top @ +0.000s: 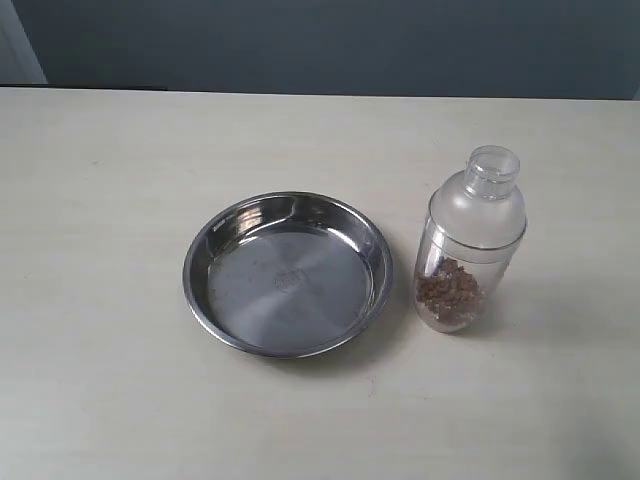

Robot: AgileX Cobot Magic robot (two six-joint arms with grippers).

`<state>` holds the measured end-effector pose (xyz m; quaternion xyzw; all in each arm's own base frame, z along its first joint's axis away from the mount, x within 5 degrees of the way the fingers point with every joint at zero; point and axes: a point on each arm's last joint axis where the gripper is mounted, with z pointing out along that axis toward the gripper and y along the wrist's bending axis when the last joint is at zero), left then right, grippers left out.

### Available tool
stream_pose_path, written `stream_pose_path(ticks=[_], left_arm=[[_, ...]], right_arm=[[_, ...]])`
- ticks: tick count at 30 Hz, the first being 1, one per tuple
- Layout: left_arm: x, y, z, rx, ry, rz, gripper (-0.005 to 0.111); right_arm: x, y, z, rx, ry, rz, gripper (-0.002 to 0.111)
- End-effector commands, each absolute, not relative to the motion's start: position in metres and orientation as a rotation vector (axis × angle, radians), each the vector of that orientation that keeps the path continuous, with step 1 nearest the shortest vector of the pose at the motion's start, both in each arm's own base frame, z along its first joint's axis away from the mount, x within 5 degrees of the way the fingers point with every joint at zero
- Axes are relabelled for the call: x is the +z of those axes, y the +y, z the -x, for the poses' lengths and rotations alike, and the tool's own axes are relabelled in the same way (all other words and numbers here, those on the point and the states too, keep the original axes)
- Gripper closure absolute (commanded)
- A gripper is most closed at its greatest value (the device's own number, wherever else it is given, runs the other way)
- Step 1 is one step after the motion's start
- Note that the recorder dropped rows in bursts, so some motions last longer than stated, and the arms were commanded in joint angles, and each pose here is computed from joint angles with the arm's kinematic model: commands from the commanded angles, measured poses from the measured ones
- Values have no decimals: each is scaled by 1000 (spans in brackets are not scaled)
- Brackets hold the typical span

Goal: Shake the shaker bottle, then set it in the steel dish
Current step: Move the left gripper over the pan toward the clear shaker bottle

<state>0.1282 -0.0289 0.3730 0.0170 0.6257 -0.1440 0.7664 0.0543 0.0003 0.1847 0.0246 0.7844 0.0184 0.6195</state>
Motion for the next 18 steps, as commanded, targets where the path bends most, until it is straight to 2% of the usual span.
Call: stream_pose_path(ticks=[1,3,6,14,18], left_arm=[[391,-74,-158,-274,1176,-400,106],[387,-96,-173,-304,1137,-508,106],[365,-118,-203,-358,1250,-529,102],[297,-153,-255,-620,1457,-438,75],[274,-171,-259,-653,1395,-643,67]], right_arm=[[185,0,-54,41,1790,-50,109],[185,0,-54,41,1790,-50,109],[185,0,-54,41,1790,-50,109],[185,0,-54,41,1790,-50,109],[185,0,-54,41,1790,-50,109]])
